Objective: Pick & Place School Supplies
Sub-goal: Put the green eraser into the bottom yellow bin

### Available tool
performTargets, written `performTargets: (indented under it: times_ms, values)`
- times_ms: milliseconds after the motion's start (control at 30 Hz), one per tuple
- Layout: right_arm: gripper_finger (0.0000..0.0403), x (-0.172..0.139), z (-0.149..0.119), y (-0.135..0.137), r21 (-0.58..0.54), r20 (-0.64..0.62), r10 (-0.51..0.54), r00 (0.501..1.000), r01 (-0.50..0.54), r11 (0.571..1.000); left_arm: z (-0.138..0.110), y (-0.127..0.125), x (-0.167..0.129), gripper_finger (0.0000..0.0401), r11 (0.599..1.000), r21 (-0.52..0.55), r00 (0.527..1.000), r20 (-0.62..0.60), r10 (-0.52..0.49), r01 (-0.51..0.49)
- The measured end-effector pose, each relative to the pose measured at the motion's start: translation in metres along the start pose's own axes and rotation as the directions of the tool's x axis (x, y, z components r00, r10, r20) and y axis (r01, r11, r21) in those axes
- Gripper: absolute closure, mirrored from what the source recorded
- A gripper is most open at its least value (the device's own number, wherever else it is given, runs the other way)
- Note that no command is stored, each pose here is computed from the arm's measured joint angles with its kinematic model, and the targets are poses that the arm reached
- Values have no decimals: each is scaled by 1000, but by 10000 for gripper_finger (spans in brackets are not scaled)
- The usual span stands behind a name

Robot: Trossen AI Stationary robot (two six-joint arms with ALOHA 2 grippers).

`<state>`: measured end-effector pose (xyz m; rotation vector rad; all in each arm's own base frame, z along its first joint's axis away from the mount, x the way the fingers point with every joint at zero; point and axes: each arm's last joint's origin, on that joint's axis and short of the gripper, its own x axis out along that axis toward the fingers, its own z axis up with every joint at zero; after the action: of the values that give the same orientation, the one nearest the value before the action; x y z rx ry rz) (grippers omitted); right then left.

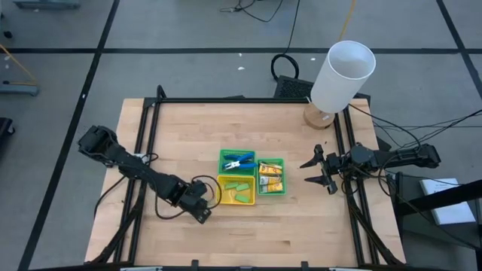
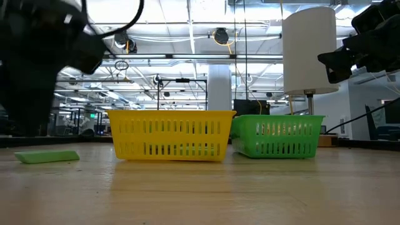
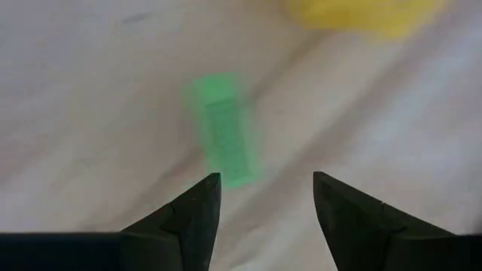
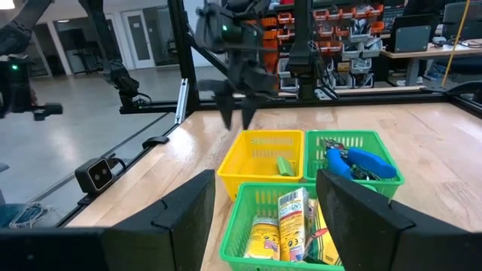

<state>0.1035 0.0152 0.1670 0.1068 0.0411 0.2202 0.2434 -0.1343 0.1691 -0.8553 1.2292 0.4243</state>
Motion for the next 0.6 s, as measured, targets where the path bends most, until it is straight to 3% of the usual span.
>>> performTargets:
  times_ms: [67,433,600]
  values:
    - [177,0,0,0,0,-4,0,1000,0,1000,0,7,1,188,997,-29,998,-12,68,-68]
    - [177,0,0,0,0,-3,0,1000,0,1000,5,4,42,187,985,-31,986,-18,167,-168]
    - [177,0,0,0,0,-4,0,1000,0,1000,5,7,47,187,963,-107,969,-12,246,-246]
